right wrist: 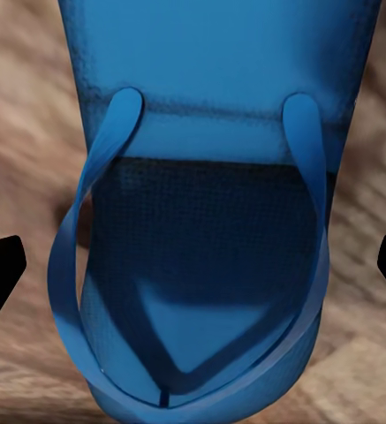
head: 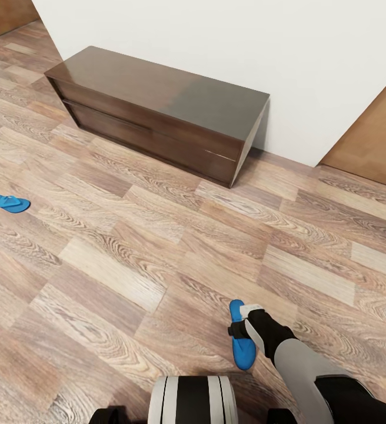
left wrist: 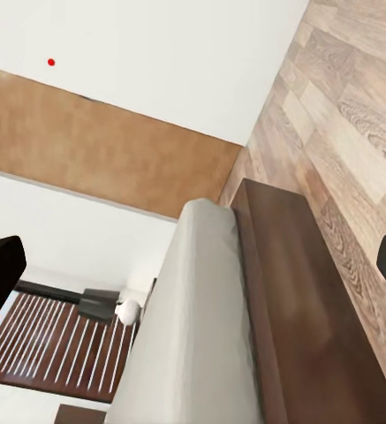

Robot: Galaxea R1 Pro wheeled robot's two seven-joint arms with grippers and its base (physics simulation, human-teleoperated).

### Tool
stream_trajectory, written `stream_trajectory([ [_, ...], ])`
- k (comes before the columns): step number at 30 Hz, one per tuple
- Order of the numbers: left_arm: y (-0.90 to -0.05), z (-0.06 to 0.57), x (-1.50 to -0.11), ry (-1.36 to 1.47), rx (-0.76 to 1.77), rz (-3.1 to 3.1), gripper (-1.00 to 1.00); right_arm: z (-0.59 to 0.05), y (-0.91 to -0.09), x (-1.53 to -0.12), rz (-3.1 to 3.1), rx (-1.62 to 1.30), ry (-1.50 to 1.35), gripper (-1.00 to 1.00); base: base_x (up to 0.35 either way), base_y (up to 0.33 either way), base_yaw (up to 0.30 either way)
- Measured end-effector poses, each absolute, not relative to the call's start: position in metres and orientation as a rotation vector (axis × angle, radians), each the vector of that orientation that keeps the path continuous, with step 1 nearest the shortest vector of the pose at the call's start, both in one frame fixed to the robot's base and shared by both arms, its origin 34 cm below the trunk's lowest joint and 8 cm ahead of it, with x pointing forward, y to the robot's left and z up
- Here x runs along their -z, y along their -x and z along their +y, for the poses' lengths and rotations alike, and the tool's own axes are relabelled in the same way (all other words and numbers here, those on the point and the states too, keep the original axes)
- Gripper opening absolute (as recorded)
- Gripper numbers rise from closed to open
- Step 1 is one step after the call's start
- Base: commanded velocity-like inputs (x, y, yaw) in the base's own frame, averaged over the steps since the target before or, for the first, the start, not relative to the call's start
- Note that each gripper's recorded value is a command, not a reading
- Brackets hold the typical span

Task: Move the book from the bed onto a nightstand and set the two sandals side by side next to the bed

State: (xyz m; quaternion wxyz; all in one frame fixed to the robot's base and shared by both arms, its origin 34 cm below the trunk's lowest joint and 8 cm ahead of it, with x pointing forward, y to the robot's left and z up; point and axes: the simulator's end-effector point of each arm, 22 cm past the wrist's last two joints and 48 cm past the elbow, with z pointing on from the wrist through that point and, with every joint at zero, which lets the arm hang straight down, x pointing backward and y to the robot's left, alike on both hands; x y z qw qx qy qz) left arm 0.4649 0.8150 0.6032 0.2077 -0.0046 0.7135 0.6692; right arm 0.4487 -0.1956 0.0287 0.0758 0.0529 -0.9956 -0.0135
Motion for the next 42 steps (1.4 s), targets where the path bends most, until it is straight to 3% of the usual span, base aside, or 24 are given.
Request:
stream_trajectory([
  [42,-0.469,0.815,-0.590,-0.025,-1.873,2.004,1.00,-0.196,-0.434,-0.016,-2.954,0.042,-0.157,1.00,0.000,0.000,0.000],
])
